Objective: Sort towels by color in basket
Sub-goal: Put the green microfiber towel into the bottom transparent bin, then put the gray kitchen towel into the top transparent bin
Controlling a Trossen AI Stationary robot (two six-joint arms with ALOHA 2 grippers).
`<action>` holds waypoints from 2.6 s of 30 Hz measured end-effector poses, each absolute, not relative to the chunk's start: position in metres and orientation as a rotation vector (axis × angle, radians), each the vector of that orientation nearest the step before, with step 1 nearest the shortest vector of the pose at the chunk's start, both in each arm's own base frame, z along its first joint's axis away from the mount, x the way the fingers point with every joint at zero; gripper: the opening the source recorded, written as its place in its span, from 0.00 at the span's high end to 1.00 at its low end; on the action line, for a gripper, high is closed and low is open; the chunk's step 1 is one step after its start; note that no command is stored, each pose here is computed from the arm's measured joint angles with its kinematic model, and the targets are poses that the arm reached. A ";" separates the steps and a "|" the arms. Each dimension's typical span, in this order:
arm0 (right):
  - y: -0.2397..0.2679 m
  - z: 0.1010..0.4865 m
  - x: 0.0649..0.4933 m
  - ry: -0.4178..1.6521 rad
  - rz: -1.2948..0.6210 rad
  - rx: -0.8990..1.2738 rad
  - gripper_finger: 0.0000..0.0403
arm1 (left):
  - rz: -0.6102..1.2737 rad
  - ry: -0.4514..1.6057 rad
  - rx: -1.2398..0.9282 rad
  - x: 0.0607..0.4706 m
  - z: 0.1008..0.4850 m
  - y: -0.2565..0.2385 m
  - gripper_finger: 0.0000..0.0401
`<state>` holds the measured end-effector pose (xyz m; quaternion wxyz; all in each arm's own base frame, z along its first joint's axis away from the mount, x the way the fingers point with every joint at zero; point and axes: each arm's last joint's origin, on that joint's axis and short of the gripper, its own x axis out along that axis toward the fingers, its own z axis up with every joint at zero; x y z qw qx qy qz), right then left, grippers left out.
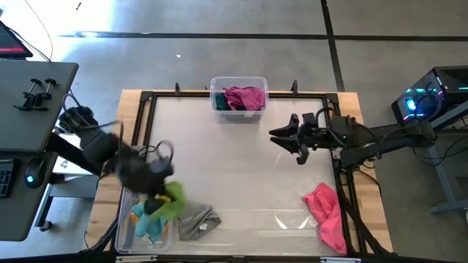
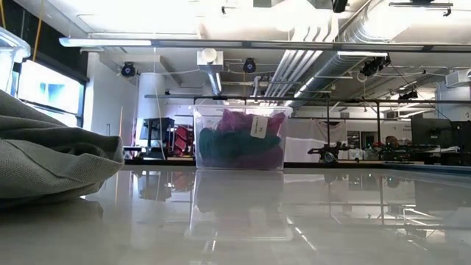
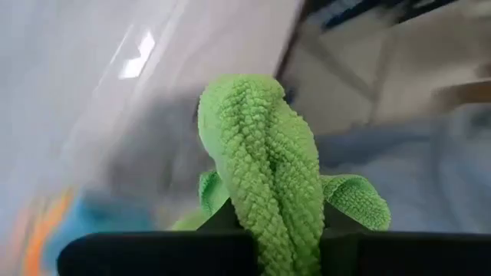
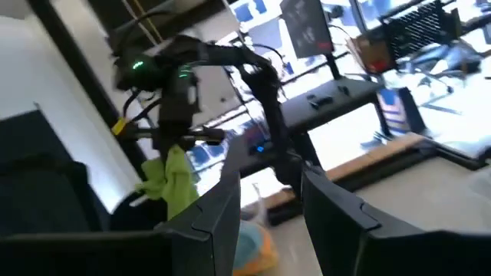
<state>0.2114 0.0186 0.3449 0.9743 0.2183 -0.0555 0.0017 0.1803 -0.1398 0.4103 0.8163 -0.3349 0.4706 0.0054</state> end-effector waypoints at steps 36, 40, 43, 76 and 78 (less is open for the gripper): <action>0.012 0.340 0.217 -0.094 -0.030 0.505 0.67 | 0.331 1.359 -0.846 0.131 0.351 -0.163 0.43; 0.012 0.340 0.217 -0.094 -0.030 0.506 0.67 | 0.355 1.259 -0.791 0.135 0.339 -0.166 0.49; 0.012 0.340 0.217 -0.093 -0.030 0.508 0.67 | 0.321 1.249 -0.798 0.142 0.320 -0.174 0.54; 0.010 0.326 0.217 0.029 -0.137 0.516 0.67 | -0.072 1.318 -0.944 0.136 0.353 -0.153 0.68; 0.010 0.326 0.217 0.028 -0.141 0.537 0.67 | -0.112 1.296 -0.859 0.146 0.351 -0.155 0.70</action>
